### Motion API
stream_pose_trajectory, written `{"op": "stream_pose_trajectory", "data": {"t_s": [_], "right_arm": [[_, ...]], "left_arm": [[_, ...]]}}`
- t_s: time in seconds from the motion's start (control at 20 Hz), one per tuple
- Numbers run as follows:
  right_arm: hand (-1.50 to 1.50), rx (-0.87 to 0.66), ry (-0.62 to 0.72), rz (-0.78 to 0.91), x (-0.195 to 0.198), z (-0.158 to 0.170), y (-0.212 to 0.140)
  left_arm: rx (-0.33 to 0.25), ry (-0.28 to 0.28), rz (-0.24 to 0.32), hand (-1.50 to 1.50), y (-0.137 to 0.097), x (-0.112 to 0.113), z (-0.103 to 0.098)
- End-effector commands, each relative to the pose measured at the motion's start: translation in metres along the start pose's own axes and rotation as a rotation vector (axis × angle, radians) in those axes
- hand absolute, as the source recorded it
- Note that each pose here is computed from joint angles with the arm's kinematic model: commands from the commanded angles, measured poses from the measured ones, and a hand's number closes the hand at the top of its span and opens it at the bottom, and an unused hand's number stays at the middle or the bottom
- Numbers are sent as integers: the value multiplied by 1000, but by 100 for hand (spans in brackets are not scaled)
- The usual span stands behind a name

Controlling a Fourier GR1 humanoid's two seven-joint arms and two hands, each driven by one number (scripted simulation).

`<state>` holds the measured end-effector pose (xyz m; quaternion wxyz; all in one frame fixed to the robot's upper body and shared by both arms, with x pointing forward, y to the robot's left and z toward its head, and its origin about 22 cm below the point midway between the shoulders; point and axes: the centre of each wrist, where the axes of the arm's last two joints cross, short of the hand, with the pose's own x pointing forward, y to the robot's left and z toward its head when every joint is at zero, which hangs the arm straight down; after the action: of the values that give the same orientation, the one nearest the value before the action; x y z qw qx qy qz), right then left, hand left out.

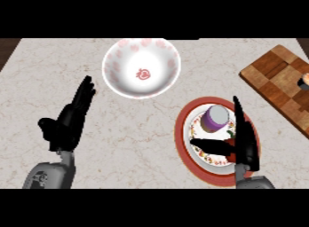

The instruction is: Pick the can from the plate and place it in the bowl

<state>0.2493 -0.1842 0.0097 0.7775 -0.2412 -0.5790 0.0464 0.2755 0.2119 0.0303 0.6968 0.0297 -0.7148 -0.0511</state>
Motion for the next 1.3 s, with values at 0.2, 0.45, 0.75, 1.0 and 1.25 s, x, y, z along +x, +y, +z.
{"op": "stream_pose_trajectory", "data": {"t_s": [0.2,0.45,0.75,1.0,1.25], "right_arm": [[-150,49,39,86,-21,-6,13],[150,140,-56,166,-11,-24,7],[150,174,-126,244,2,-20,43],[150,177,-142,189,5,-28,30],[150,808,-558,262,37,23,95]], "left_arm": [[-4,-3,-1,0,0,1,1],[3,6,11,0,8,-12,0],[0,1,15,0,-11,2,6],[2,-9,9,0,33,-15,9],[-70,-9,24,0,-13,-4,4]]}}
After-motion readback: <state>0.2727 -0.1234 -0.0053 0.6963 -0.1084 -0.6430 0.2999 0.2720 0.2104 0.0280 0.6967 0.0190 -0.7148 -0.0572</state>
